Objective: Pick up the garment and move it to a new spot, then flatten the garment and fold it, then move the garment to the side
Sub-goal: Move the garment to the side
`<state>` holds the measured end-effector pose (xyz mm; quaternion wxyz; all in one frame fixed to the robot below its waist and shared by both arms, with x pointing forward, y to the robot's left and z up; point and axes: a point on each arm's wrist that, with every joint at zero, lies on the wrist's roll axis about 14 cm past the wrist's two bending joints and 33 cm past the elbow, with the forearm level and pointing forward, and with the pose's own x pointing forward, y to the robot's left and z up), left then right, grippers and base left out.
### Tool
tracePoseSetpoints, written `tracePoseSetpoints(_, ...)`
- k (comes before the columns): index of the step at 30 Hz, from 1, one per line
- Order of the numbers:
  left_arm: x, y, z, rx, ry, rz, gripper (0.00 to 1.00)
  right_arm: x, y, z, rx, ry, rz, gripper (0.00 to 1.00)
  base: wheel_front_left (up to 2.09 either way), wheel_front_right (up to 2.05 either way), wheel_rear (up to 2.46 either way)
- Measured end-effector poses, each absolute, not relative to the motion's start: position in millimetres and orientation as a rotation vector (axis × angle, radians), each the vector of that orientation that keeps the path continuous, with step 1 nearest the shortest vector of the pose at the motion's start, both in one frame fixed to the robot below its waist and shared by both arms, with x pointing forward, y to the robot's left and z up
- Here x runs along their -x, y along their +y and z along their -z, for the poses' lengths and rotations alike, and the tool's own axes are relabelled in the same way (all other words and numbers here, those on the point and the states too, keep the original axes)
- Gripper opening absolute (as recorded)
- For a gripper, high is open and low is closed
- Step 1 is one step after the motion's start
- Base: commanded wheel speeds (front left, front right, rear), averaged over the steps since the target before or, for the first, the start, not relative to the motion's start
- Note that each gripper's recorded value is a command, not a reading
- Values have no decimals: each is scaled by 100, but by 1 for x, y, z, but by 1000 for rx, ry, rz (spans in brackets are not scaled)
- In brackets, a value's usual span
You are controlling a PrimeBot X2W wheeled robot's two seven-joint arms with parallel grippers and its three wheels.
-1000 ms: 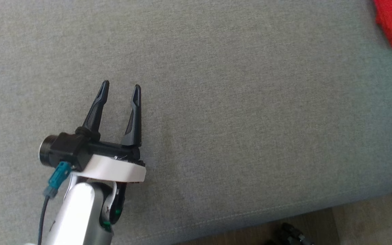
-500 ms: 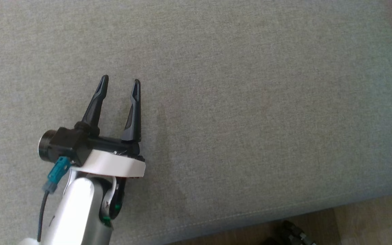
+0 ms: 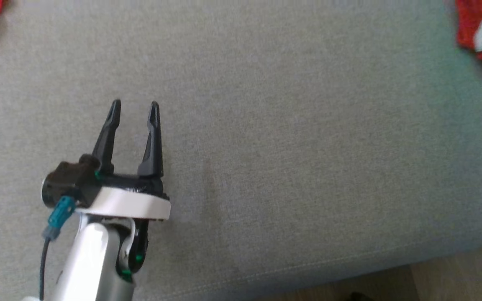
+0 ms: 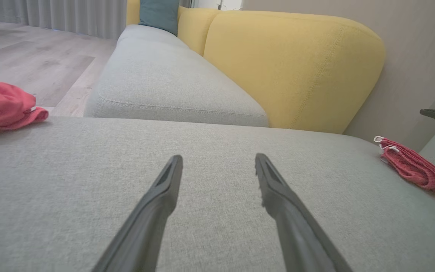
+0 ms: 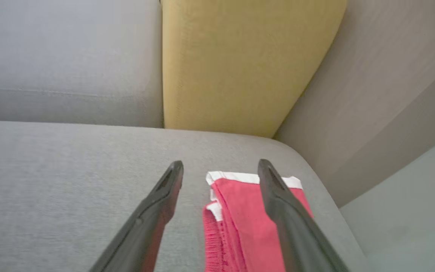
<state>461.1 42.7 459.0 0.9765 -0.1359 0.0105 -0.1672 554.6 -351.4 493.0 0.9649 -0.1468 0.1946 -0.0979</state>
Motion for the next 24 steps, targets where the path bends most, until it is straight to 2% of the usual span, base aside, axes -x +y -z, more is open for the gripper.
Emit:
tracePoseSetpoints(9, -427, 71, -479, 253, 6, 252, 100, -532, -256, -501, 143, 247, 34, 100, 0, 0, 0)
tracePoseSetpoints(20, -383, 100, -493, 223, -15, 159, 100, -489, -204, -523, -41, 75, -36, 100, 0, 0, 0)
tracePoseSetpoints(24, -367, 111, -497, 224, -24, 123, 100, -456, -181, -521, -67, 15, -86, 100, 0, 0, 0)
